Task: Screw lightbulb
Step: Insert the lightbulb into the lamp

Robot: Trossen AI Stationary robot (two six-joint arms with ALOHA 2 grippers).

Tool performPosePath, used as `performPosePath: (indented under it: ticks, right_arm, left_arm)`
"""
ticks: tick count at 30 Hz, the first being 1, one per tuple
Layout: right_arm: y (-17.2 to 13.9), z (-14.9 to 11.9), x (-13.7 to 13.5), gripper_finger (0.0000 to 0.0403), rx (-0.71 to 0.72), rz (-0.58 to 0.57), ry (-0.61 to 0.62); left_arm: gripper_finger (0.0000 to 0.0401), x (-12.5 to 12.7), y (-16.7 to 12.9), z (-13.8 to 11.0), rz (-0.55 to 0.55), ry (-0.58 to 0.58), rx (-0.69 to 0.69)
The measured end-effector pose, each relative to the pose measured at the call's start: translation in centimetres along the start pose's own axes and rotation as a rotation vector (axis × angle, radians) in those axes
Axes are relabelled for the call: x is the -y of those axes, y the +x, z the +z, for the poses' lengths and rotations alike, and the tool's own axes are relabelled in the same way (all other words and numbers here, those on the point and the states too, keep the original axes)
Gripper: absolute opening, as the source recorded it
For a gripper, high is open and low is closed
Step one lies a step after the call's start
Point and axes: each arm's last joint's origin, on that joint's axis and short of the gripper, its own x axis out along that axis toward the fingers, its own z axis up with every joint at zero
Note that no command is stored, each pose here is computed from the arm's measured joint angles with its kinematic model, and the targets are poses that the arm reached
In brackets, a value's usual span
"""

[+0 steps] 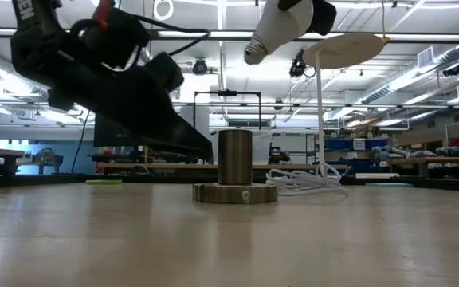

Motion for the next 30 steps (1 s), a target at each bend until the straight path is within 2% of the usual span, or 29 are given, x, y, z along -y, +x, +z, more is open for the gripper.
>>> performPosePath:
  ticks: [11,18,23,30]
  right_arm:
    - [-0.2,-1.2,-0.9,0.0297,-0.092,0.026,-0.014]
    - [-0.3,-2.1,-1.1,0.0295,-0.167,0.017,0.021]
    - [0.4,-2.2,-1.3,0.0294,-0.189,0.009,0.017]
    - [3.0,-3.1,-1.9,0.0296,-0.328,0.037,0.008]
  left_arm:
    - [0.0219,2.3,5.4,0.9,-0.054,0.059,0.016]
    - [0.0201,3.3,7.0,2.1,-0.082,0.077,0.049]
    - [0.0162,3.4,7.2,2.4,-0.086,0.076,0.058]
    - [0.0092,4.3,7.1,2.5,-0.118,0.103,0.064]
